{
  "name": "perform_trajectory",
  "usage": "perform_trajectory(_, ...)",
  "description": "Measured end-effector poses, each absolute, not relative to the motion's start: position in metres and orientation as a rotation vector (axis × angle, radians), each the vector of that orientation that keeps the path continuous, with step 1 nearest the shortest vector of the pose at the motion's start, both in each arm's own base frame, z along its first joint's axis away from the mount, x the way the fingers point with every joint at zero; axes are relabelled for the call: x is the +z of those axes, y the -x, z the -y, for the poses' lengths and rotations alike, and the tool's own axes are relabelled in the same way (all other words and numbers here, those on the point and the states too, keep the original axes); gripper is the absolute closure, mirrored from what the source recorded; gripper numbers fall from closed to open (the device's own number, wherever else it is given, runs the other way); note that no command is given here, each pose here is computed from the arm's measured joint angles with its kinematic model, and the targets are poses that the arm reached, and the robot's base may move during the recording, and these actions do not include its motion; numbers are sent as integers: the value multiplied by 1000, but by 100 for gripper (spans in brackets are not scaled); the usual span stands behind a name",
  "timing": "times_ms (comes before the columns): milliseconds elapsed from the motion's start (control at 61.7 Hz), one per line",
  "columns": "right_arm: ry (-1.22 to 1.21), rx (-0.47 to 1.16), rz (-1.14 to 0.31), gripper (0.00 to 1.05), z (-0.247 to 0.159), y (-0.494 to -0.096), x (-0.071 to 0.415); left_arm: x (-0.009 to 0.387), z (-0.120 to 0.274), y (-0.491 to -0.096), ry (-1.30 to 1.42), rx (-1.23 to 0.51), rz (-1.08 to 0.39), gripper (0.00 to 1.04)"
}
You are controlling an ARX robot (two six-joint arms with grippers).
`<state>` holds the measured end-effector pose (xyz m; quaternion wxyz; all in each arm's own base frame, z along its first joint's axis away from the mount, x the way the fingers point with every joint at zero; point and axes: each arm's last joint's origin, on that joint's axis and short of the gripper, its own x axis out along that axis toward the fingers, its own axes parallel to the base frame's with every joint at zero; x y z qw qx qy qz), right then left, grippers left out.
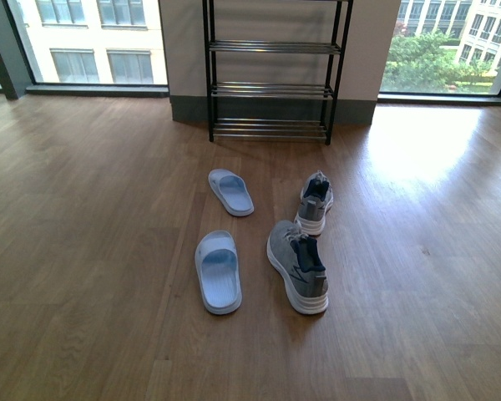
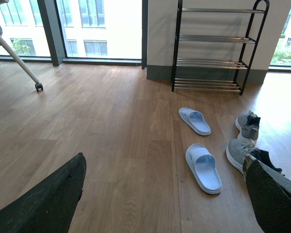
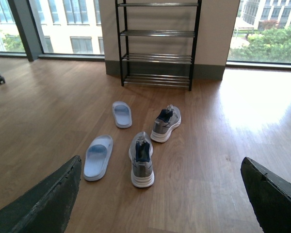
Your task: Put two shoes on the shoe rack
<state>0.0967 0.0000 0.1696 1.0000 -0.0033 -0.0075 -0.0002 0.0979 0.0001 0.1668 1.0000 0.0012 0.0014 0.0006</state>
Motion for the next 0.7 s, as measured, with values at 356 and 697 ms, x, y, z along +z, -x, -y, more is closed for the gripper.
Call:
perform_trajectory(356,7,0,15,9,0,-97,170,167,0,-98,-2,1,-3,9)
perform_trajectory(697,7,0,15,9,0,-97,170,167,0,-98,-2,1,-3,9)
